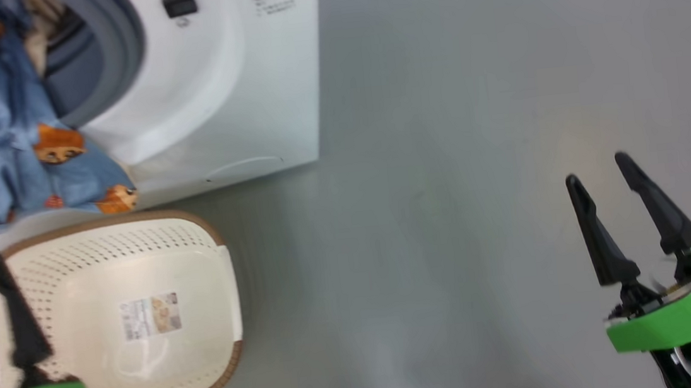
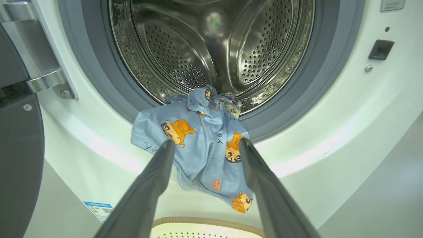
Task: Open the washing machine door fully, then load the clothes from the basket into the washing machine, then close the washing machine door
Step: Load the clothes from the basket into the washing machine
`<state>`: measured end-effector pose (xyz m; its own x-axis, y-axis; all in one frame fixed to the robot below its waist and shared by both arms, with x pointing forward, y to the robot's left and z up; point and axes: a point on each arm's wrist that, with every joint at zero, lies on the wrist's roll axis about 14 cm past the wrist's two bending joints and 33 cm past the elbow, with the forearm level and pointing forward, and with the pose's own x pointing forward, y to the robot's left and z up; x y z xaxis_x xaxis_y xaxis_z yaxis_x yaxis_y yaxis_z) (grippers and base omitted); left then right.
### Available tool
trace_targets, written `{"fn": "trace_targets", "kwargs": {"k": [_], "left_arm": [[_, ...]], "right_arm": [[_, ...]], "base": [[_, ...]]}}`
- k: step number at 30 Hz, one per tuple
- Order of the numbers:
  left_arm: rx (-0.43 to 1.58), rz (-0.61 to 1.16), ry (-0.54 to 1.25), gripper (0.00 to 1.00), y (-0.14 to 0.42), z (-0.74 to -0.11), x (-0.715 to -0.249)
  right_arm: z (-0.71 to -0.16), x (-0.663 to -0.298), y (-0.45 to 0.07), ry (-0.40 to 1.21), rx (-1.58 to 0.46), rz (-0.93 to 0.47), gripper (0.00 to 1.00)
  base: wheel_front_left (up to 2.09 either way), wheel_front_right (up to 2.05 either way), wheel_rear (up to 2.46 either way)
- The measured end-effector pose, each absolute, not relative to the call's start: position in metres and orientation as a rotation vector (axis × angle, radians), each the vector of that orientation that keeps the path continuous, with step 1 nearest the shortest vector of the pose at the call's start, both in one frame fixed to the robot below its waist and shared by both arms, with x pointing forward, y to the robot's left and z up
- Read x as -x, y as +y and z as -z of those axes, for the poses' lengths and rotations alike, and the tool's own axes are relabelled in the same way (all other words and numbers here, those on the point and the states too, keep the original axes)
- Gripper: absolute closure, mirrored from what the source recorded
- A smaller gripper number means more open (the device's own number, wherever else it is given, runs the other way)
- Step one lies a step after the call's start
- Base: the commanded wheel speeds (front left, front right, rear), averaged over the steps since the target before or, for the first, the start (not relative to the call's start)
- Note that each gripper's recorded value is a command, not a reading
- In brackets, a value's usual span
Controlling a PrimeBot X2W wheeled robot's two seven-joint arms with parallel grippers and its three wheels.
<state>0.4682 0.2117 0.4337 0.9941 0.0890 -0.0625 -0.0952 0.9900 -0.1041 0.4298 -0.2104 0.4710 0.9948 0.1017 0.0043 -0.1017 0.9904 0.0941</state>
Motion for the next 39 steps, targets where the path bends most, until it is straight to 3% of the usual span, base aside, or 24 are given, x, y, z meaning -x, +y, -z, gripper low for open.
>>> {"fn": "trace_targets", "kwargs": {"k": [21, 39], "left_arm": [[0.186, -0.038, 0.102, 0.0, 0.176, -0.452, -0.368], [0.186, -0.008, 0.098, 0.0, 0.172, -0.459, -0.355]], "right_arm": [[-0.494, -0.372, -0.19, -0.023, -0.1, -0.156, 0.0], [-0.506, -0.361, -0.183, -0.057, -0.105, -0.172, 0.0]], "base": [[0.0, 0.0, 0.0], [0.0, 0.0, 0.0]]}}
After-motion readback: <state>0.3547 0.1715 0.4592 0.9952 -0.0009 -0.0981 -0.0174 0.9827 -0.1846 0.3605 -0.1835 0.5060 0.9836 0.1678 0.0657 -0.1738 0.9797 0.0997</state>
